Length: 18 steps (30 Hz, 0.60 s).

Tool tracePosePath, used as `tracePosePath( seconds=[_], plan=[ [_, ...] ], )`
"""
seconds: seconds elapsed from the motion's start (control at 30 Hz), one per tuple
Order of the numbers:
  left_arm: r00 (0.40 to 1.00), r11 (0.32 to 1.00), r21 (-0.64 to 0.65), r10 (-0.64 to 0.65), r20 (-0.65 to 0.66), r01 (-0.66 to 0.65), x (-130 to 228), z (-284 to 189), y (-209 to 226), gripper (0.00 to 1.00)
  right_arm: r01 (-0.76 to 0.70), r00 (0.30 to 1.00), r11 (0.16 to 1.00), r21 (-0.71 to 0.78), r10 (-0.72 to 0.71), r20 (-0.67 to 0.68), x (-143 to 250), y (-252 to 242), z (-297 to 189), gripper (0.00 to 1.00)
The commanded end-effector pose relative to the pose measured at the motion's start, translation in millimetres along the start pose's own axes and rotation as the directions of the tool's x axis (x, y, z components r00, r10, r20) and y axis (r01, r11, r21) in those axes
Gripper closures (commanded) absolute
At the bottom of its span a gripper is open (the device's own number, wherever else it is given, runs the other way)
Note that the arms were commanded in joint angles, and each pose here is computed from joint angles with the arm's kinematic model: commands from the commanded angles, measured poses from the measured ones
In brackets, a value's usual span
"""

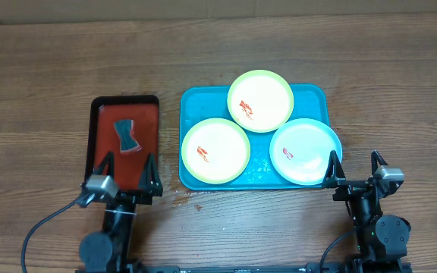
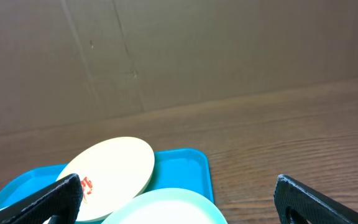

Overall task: Clean dirty plates on tray and stack at the side
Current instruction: 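Move the left gripper down over the sponge on the red tray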

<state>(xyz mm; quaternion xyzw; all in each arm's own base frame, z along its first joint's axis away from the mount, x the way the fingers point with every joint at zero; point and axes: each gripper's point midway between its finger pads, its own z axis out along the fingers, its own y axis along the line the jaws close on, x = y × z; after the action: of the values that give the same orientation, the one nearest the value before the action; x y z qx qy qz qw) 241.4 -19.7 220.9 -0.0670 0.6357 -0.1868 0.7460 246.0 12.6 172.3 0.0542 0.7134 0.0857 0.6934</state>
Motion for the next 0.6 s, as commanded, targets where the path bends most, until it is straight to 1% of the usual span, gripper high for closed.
tracePosePath(
  seconds=[0.0, 0.07, 0.1, 0.17, 0.23, 0.3, 0.37, 0.4, 0.47, 0.5, 0.57],
  plan=[
    [0.993, 0.983, 0.172, -0.078, 0.090, 0.062, -28, -5, -33, 0.01, 0.005, 1.000, 1.000, 0.006, -0.005, 0.005, 1, -1, 0, 0.00],
    [0.978, 0.976, 0.213, 0.002, 0.208, -0.047, -54, -11, -46, 0.01, 0.005, 1.000, 1.000, 0.006, -0.005, 0.005, 1, -1, 0, 0.00],
    [0.972, 0.974, 0.215, 0.025, 0.233, -0.077, -61, -13, -49, 0.01, 0.005, 1.000, 1.000, 0.006, -0.005, 0.005, 1, -1, 0, 0.00],
    [0.965, 0.971, 0.207, 0.065, 0.255, -0.120, -73, -15, -54, 0.01, 0.005, 1.000, 1.000, 0.006, -0.005, 0.005, 1, -1, 0, 0.00],
    [0.972, 0.973, 0.202, 0.064, 0.227, -0.111, -79, -13, -57, 0.00, 0.005, 1.000, 1.000, 0.006, -0.005, 0.005, 1, -1, 0, 0.00],
    [0.984, 0.979, 0.182, 0.064, 0.167, -0.094, -80, -8, -56, 0.00, 0.005, 1.000, 1.000, 0.006, -0.005, 0.005, 1, -1, 0, 0.00],
    [0.994, 0.985, 0.143, 0.092, 0.061, -0.100, -75, 1, -52, 0.00, 0.005, 1.000, 1.000, 0.006, -0.005, 0.005, 1, -1, 0, 0.00],
    [0.995, 0.989, 0.105, 0.104, -0.015, -0.102, -69, 7, -46, 0.00, 0.005, 1.000, 1.000, 0.006, -0.005, 0.005, 1, -1, 0, 0.00],
    [0.980, 0.994, 0.022, 0.106, -0.168, -0.103, -59, 18, -32, 0.00, 0.005, 1.000, 1.000, 0.006, -0.005, 0.005, 1, -1, 0, 0.00],
    [0.966, 0.993, 0.007, 0.115, -0.231, -0.117, -54, 23, -29, 0.00, 0.005, 1.000, 1.000, 0.006, -0.005, 0.005, 1, -1, 0, 0.00],
    [0.939, 0.994, 0.027, 0.106, -0.328, -0.103, -50, 36, -33, 0.00, 0.005, 1.000, 1.000, 0.006, -0.005, 0.005, 1, -1, 0, 0.00]
  ],
)
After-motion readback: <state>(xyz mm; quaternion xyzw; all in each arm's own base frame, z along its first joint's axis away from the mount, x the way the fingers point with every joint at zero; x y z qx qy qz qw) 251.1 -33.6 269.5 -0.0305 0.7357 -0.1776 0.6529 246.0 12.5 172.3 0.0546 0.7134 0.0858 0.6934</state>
